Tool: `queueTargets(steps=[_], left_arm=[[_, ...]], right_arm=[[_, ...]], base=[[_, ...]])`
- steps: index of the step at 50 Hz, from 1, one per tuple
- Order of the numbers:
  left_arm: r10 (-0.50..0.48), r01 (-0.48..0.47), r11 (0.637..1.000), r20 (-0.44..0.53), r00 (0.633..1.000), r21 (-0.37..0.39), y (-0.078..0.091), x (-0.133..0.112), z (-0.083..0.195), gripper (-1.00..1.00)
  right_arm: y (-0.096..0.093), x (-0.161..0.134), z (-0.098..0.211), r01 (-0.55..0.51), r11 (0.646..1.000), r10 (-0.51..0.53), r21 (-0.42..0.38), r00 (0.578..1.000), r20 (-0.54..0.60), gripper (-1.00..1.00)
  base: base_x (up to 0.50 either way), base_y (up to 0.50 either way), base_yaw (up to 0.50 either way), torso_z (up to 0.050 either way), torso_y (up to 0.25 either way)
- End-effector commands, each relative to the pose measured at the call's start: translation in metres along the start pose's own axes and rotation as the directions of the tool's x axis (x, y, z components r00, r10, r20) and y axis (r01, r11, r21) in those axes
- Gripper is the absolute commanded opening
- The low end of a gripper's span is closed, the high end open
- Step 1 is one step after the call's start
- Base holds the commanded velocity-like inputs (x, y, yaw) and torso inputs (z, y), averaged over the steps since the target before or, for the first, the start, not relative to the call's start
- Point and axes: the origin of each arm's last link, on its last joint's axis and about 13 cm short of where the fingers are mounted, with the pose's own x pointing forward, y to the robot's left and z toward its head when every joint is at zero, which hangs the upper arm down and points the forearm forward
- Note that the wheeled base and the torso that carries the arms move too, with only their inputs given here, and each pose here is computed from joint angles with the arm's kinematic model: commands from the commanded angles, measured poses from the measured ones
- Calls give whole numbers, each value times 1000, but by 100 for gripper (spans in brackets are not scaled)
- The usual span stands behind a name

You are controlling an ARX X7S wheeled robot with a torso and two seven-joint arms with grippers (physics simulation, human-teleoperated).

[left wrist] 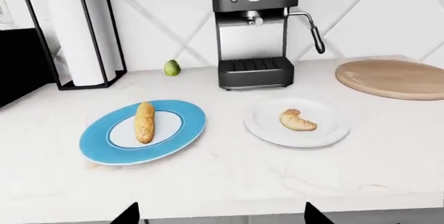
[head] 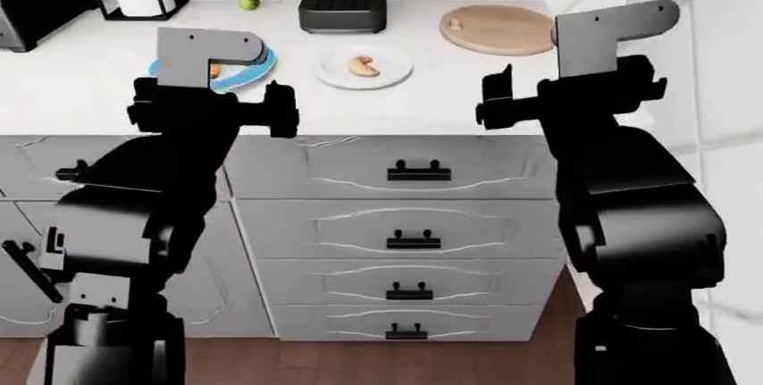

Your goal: From the different types of pastries on the counter, select a croissant and place it on the cutting board. Then retrieve a jar of jam from the cabinet and place it alongside the croissant on the cutting board.

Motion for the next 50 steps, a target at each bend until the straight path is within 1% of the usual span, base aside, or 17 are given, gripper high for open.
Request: queueTargets(steps=[1, 7, 13, 16, 21, 24, 26, 28, 37, 40, 45, 50], left_arm=[[12, -11, 1000, 27, 1000, -5, 2, -1, 51, 100], [17, -18, 1000, 29, 999, 20, -1, 0, 52, 100], [36, -37, 999, 31, 999, 29, 1, 2, 52, 100], [49, -50, 999, 36, 998, 18, 4, 2, 56, 100], [49, -50, 999, 44, 998, 16, 4, -1, 56, 100], [59, -58, 998, 91, 994, -14, 5, -6, 59, 100], [64, -62, 998, 101, 993, -22, 5, -7, 61, 100], [78, -76, 997, 113, 990, -22, 6, -7, 62, 100], [110, -109, 994, 92, 990, -13, 9, 4, 59, 100], [109, -108, 994, 84, 991, -17, 11, 5, 60, 100], [104, -103, 994, 82, 991, -23, 14, 4, 62, 100], [98, -96, 995, 83, 992, -25, 14, 4, 63, 100]], right_arm=[[-18, 0, 42, 103, 994, -102, -34, 994, 32, 100], [-25, -5, 45, 128, 991, -127, -30, 991, 37, 100], [-29, -11, 49, 139, 990, -138, -34, 989, 48, 100], [-29, -11, 50, 135, 990, -133, -41, 990, 45, 100], [-28, -9, 51, 127, 991, -125, -50, 991, 45, 100], [-28, -9, 50, 117, 992, -115, -46, 992, 45, 100], [-29, -9, 49, 115, 992, -113, -44, 993, 45, 100], [-29, -10, 49, 99, 995, -98, -23, 994, 50, 100], [-28, -8, 48, 85, 996, -83, -25, 995, 50, 100], [-27, -8, 48, 82, 996, -80, -26, 996, 48, 100], [-28, -9, 50, 109, 993, -108, -44, 993, 42, 100], [-30, -11, 51, 101, 994, -99, -37, 994, 48, 100]], base=[[500, 0, 0, 0, 0], [500, 0, 0, 0, 0], [500, 0, 0, 0, 3], [500, 0, 0, 0, 0], [500, 0, 0, 0, 0], [500, 0, 0, 0, 0], [500, 0, 0, 0, 0], [500, 0, 0, 0, 5], [500, 0, 0, 0, 1], [500, 4, 0, 0, 0], [500, 213, 0, 0, 2], [500, 232, 0, 0, 0]])
